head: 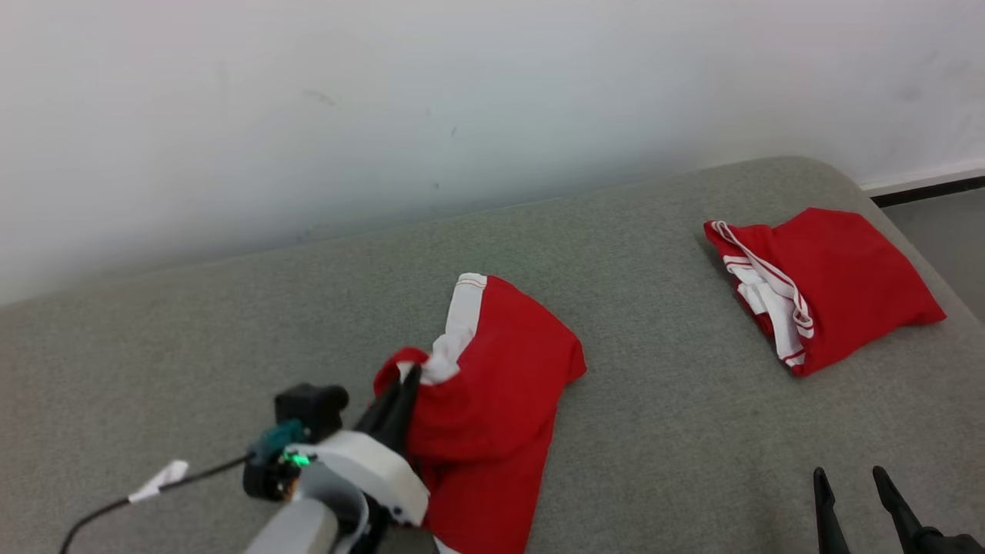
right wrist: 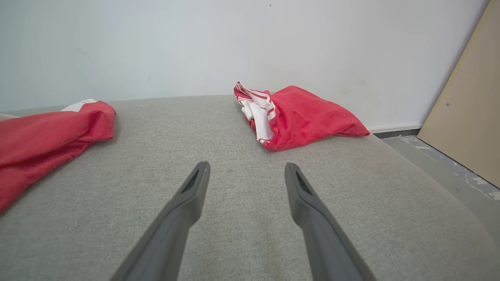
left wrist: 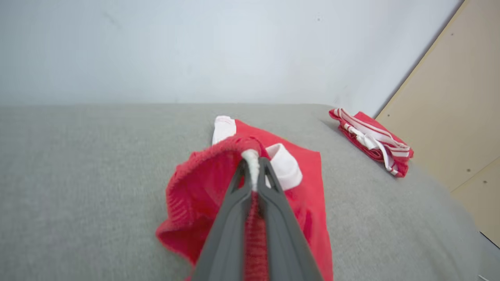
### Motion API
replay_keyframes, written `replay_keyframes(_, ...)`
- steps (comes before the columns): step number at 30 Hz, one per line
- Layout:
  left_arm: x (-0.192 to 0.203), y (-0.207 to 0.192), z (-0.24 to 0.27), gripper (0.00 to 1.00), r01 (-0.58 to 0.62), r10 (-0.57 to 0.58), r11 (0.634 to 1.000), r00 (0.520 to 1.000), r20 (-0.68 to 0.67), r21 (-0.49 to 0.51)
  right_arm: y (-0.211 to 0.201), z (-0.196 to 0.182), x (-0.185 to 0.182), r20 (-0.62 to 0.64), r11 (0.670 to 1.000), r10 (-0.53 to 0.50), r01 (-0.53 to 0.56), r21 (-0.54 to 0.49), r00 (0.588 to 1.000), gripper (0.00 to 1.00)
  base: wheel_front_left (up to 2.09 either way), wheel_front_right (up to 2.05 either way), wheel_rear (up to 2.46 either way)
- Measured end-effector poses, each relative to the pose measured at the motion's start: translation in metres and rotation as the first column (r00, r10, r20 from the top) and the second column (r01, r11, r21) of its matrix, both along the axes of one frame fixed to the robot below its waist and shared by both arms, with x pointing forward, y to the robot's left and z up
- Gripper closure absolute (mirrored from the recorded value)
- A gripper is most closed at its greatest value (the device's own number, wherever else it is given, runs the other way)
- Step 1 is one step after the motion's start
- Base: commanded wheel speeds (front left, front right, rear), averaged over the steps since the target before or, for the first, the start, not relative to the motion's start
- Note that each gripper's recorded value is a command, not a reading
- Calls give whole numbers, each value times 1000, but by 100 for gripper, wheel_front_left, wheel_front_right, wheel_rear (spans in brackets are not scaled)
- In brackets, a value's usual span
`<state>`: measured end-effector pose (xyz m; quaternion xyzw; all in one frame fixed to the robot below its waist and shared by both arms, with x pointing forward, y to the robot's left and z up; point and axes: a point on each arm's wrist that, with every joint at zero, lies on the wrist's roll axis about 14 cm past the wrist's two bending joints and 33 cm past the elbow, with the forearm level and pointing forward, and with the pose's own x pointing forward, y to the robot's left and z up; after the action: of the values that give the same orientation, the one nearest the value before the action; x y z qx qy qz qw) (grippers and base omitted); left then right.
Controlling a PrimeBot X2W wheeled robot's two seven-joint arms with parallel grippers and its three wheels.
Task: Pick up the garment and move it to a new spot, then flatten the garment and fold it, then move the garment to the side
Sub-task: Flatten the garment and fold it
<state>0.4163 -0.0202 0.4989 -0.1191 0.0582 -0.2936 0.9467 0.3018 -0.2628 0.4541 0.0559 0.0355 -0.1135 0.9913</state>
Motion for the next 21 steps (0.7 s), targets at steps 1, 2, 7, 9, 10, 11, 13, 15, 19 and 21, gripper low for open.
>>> replay_keyframes(1,11,2,10,100,-8,8,1000,1000,30,3,-1,0,-1,-1,1000,-4,4,0,1000,0,0,0,0)
replay_keyframes(2,22,3,22,100,-11,10,1000,998,66,11,-2,0,-3,-2,1000,-10,10,0,1000,0,0,0,0)
replay_keyframes(7,72,2,79,100,-19,8,999,973,230,48,-12,1,-9,-2,999,-46,46,0,999,0,0,0,0)
replay_keyframes(9,89,1,101,100,-28,11,998,958,288,52,-15,-1,-12,-8,998,-60,60,1,998,0,0,0,0)
replay_keyframes(10,97,1,111,100,-32,15,998,950,312,49,-17,-1,-13,-10,998,-66,66,0,998,0,0,0,0)
replay_keyframes(11,104,1,120,100,-40,20,998,941,338,51,-19,-1,-14,-11,997,-73,73,0,997,0,0,0,0)
replay_keyframes(13,117,-1,136,100,-47,23,998,923,383,53,-23,-2,-16,-17,996,-87,87,-1,996,0,0,0,0)
replay_keyframes(15,128,-6,154,100,-45,26,998,903,428,34,-27,-6,-20,-33,995,-104,104,-3,994,0,0,0,0)
replay_keyframes(19,133,-13,180,100,-26,25,1000,875,483,-5,-30,-7,-22,-39,993,-116,116,-5,993,0,0,0,0)
replay_keyframes(21,131,-15,193,100,-15,25,1000,860,510,-25,-31,-7,-20,-39,993,-116,116,-6,992,0,0,0,0)
